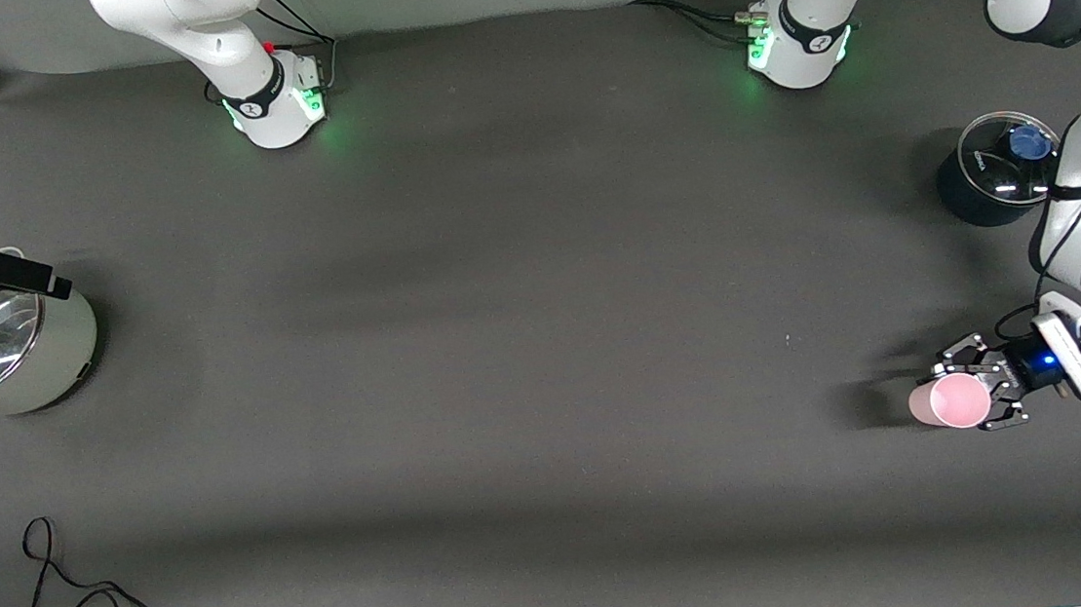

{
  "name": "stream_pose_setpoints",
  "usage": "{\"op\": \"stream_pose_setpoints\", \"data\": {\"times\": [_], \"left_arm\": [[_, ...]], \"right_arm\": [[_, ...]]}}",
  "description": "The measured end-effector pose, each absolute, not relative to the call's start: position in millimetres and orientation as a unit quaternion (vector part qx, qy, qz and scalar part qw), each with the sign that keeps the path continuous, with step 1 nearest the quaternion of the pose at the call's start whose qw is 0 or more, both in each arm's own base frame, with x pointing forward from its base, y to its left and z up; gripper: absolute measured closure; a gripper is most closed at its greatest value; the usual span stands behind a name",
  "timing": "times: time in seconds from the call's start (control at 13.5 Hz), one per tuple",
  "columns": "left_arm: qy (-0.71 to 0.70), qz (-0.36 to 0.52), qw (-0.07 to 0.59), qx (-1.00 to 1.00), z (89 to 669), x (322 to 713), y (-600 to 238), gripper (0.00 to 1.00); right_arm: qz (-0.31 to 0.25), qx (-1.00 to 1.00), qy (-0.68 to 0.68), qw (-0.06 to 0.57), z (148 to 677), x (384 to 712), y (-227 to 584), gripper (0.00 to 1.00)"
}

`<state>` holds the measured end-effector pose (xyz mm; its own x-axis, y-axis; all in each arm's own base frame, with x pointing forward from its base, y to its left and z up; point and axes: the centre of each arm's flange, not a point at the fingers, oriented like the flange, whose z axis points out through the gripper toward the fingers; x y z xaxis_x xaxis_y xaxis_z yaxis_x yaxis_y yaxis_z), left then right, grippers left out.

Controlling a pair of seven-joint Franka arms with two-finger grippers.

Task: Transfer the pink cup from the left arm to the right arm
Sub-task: 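Close the left gripper around the pink cup's body, then carry the cup toward the table middle while the right gripper reaches in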

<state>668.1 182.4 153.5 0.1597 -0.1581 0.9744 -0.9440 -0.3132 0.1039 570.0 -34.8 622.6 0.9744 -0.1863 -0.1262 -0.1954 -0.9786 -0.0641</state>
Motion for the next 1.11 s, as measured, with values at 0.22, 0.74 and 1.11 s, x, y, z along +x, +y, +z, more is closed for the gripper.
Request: {"op": "stream_pose_setpoints", "data": {"times": [0.22, 0.74, 1.11], "left_arm": [[-0.425, 0.488, 0.414, 0.641, 195, 673, 153, 0.34], [-0.378, 0.503, 0.389, 0.673, 282, 635, 26, 0.34], [-0.344, 0.496, 0.351, 0.716, 326, 586, -92, 0.34]], "right_arm": [[0.060, -0.993, 0.097, 0.038, 623, 570, -35, 0.00], [0.060, -0.993, 0.097, 0.038, 623, 570, -36, 0.00], [0.060, -0.993, 0.096, 0.038, 623, 570, -35, 0.00]]}}
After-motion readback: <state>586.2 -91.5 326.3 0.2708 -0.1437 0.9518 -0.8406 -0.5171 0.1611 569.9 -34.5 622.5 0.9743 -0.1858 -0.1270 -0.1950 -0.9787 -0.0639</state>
